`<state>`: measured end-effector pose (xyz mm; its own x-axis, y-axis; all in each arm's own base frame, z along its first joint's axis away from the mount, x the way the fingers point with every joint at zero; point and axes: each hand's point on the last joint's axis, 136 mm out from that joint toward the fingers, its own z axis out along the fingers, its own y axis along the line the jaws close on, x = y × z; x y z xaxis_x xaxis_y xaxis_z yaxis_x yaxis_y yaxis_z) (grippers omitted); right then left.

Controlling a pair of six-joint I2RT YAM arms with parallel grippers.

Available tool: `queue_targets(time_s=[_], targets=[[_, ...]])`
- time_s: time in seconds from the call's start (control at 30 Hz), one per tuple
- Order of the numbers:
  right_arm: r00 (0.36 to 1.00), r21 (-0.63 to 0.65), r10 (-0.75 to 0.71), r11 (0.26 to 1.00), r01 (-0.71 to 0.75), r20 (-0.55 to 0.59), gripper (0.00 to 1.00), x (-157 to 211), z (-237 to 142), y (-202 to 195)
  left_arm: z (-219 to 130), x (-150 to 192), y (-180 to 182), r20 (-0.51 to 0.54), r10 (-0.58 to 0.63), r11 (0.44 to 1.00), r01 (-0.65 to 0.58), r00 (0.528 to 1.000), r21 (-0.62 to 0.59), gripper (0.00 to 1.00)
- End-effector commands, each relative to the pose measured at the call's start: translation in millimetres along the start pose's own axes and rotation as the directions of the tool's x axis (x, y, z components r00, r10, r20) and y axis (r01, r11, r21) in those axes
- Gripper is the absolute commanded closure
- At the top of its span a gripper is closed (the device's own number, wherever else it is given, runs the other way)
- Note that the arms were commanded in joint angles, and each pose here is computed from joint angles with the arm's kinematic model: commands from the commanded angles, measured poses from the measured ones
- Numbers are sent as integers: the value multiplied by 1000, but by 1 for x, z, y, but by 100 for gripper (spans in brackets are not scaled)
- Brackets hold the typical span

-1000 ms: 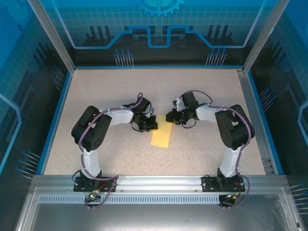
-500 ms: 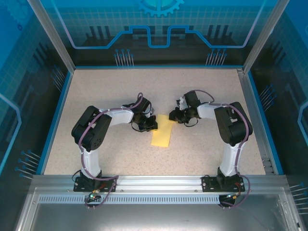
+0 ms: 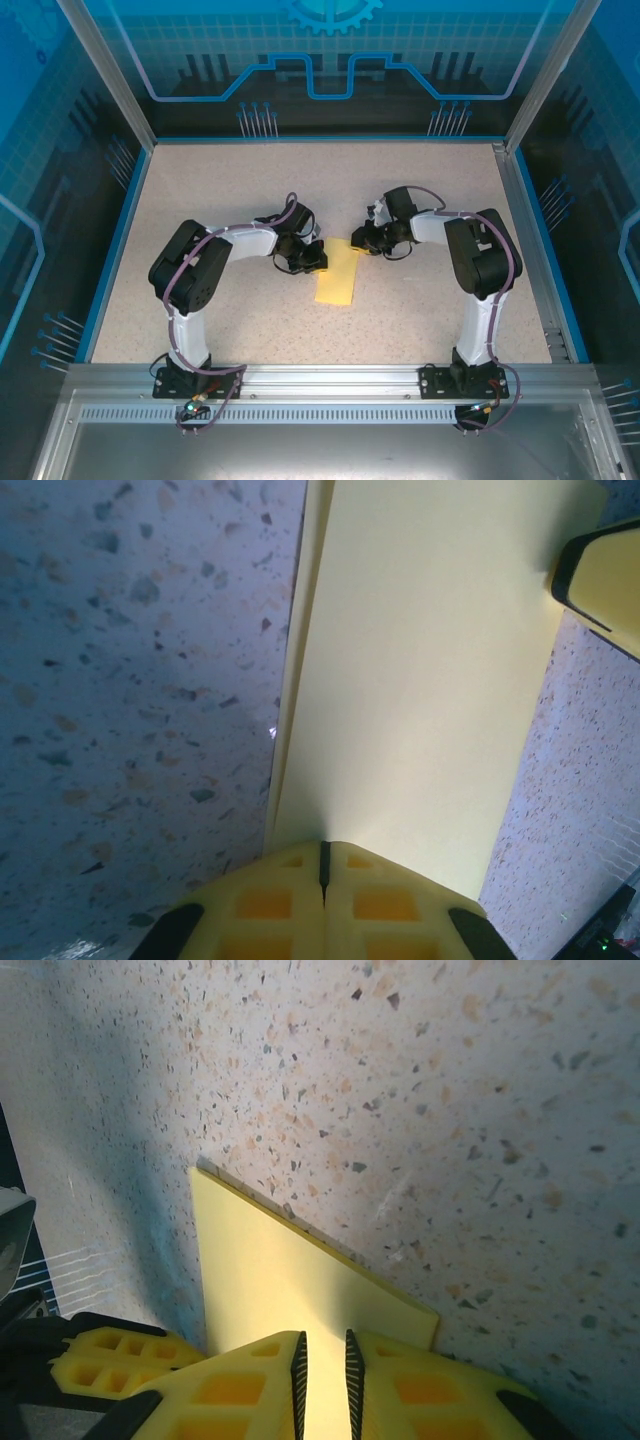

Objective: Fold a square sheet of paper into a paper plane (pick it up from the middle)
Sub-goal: Fold the square sheet of paper in half at the center of the table.

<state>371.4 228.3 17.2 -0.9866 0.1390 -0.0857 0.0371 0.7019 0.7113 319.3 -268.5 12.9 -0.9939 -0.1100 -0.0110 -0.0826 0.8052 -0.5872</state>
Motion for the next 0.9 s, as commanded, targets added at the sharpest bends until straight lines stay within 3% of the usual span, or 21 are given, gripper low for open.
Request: queue_targets(time_s=[0.0,0.17,0.4,0.53,0.67,0.87], targets=[[997,2,-24,1000,24,75,79,-27,0,-4,12,20,45,-66,-59,987,48,996,-154,100],[998,-34,-28,999,30,63,79,-26,1,3,10,20,44,-64,-58,987,48,996,-154,100],[998,53,3,999,-6,63,80,-28,7,-19,10,20,44,-65,-59,987,48,996,-155,100],[997,97,60,993,-64,51,81,-23,11,-39,10,20,44,-62,-58,987,48,996,-155,100],[988,28,139,990,-141,65,81,-27,7,-40,10,20,44,-64,-58,986,48,996,-157,100],[971,133,234,962,-237,41,81,-25,-2,-49,10,20,44,-63,-58,986,48,996,-157,100]])
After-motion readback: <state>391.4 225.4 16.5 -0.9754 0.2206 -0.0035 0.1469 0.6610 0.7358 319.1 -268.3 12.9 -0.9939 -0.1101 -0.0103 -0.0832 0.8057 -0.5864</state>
